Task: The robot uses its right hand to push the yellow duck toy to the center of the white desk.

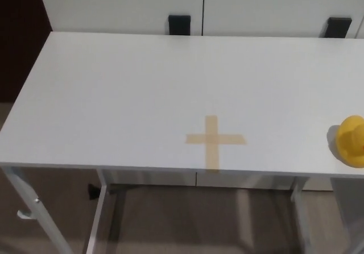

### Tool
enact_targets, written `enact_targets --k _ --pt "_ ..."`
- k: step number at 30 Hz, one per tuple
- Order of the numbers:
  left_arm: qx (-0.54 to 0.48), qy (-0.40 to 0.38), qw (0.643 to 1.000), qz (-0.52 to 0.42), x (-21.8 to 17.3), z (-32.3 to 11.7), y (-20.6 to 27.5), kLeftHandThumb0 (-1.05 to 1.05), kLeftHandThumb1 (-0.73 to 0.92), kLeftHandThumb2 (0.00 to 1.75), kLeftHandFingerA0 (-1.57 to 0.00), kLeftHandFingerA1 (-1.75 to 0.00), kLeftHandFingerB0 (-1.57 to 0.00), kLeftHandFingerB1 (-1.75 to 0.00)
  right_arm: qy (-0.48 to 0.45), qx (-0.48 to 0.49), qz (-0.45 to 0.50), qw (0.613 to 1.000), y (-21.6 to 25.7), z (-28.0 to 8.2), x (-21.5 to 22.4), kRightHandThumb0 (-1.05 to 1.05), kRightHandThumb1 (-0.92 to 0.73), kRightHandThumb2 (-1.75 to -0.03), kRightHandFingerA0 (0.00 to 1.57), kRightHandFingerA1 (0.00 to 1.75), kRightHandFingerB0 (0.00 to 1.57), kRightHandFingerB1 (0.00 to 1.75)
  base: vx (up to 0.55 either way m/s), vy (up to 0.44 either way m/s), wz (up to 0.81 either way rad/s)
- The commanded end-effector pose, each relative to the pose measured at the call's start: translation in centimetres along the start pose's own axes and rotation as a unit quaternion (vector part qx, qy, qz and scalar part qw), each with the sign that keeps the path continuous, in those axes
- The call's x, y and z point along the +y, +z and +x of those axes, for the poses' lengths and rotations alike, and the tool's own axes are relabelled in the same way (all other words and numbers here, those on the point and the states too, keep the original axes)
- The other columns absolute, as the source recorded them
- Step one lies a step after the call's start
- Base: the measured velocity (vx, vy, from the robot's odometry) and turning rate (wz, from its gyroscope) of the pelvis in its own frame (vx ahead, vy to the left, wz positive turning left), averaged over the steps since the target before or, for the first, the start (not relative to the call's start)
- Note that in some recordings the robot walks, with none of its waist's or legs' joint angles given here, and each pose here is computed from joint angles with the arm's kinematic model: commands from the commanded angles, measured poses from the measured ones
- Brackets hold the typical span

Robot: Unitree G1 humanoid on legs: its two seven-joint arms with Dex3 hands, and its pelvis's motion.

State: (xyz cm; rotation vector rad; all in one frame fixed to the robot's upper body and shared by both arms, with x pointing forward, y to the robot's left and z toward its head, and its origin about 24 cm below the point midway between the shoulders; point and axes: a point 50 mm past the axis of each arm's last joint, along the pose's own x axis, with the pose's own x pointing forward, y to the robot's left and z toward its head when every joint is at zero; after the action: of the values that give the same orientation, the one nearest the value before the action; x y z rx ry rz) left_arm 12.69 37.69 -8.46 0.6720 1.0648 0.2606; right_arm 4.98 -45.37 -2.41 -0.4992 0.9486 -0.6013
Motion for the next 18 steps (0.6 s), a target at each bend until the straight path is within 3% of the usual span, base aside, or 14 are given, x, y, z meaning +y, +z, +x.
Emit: enact_targets --k 1,2,3,4,5,6,7,8,11,12,15,16,17,18 --pt "-0.006 0.002 1.000 0.012 0.4 -0.1 -0.3 0.27 -0.52 1.63 -1.43 -0.95 -1.55 -0.81 -0.038 -0.101 0.094 0.990 2.1 -0.2 -1.2 -0.71 -0.51 -0.95 0.22 0.72 0.29 0.69 0.00 0.000 0.00" --pt "-0.006 0.003 1.000 0.010 0.4 -0.1 -0.4 0.27 -0.52 1.63 -1.43 -0.95 -1.55 -0.81 -0.041 -0.109 0.096 0.989 2.3 -0.2 -1.3 -0.71 -0.51 -0.95 0.22 0.72 0.29 0.69 0.00 0.000 0.00" --pt "-0.006 0.003 1.000 0.014 0.3 -0.1 -0.4 0.05 -0.19 0.86 -1.35 -1.21 -1.34 -1.19 -0.050 -0.122 0.105 0.986 3.2 -0.1 -1.7 -0.77 -0.56 -0.95 0.02 0.64 0.13 0.64 0.00 0.000 0.00" --pt "-0.006 0.002 1.000 0.016 0.3 -0.2 -0.5 0.24 -0.54 1.61 -1.46 -0.88 -1.53 -0.82 -0.063 -0.144 0.119 0.980 4.5 0.0 -2.2 -0.83 -0.58 -0.97 0.00 0.53 0.09 0.63 0.00 0.000 0.00" --pt "-0.005 0.001 1.000 0.014 0.2 -0.2 -0.6 0.24 -0.54 1.61 -1.46 -0.88 -1.53 -0.82 -0.068 -0.158 0.124 0.977 5.2 0.1 -2.4 -0.83 -0.58 -0.97 0.00 0.53 0.09 0.63 0.00 0.000 0.00" --pt "-0.004 0.001 1.000 0.012 0.2 -0.2 -0.6 0.27 -0.51 1.58 -1.49 -0.90 -1.57 -0.80 -0.073 -0.163 0.127 0.976 5.7 0.1 -2.6 -0.81 -0.77 -0.64 0.00 0.36 0.00 0.68 0.00 0.000 0.00" --pt "-0.002 0.001 1.000 0.010 0.2 -0.2 -0.7 0.27 -0.51 1.58 -1.49 -0.90 -1.57 -0.80 -0.079 -0.168 0.130 0.974 6.2 0.2 -2.7 -0.81 -0.77 -0.64 0.00 0.36 0.00 0.68 0.00 0.000 0.00" --pt "0.002 0.001 1.000 0.006 0.1 -0.2 -0.7 0.30 -0.52 1.67 -1.46 -0.90 -1.52 -0.81 -0.093 -0.210 0.125 0.965 8.0 0.1 -3.2 -0.92 -0.64 -1.05 0.00 0.51 0.11 0.53 0.00 0.000 0.00" --pt "-0.002 0.001 1.000 0.007 0.0 -0.2 -0.7 0.27 -0.51 1.62 -1.48 -0.91 -1.55 -0.80 -0.112 -0.269 0.132 0.948 11.0 -0.2 -3.6 -0.96 -0.66 -1.06 0.00 0.53 0.11 0.56 0.00 0.000 0.00" --pt "-0.003 0.002 1.000 0.006 -0.1 -0.2 -0.7 0.26 -0.50 1.57 -1.51 -0.90 -1.55 -0.81 -0.121 -0.298 0.136 0.937 12.6 -0.4 -3.7 -0.96 -0.70 -0.79 0.00 0.62 0.01 0.59 0.00 0.000 0.00" --pt "-0.003 0.001 1.000 0.003 -0.1 -0.2 -0.7 0.23 -0.51 1.58 -1.54 -0.88 -1.56 -0.81 -0.116 -0.358 0.131 0.917 16.8 -1.1 -3.5 -0.97 -0.78 -0.75 0.00 0.71 0.08 0.59 0.00 0.000 0.00" --pt "-0.003 0.001 1.000 0.002 -0.1 -0.2 -0.6 0.21 -0.51 1.57 -1.52 -0.91 -1.55 -0.84 -0.111 -0.393 0.124 0.904 18.7 -1.6 -3.3 -0.42 -0.41 -1.06 0.05 0.59 0.02 0.56 0.00 0.000 0.00" --pt "-0.002 0.002 1.000 0.001 -0.1 -0.2 -0.6 0.21 -0.51 1.57 -1.52 -0.91 -1.55 -0.84 -0.109 -0.414 0.119 0.896 19.4 -1.9 -3.1 -0.42 -0.41 -1.06 0.05 0.59 0.02 0.56 0.00 0.000 0.00" --pt "0.000 0.002 1.000 -0.001 -0.2 -0.2 -0.7 0.28 -0.49 1.58 -1.51 -0.89 -1.56 -0.81 -0.103 -0.428 0.103 0.892 20.8 -2.0 -2.6 -0.90 -0.66 -1.10 0.01 0.50 0.06 0.45 0.00 0.000 0.00"
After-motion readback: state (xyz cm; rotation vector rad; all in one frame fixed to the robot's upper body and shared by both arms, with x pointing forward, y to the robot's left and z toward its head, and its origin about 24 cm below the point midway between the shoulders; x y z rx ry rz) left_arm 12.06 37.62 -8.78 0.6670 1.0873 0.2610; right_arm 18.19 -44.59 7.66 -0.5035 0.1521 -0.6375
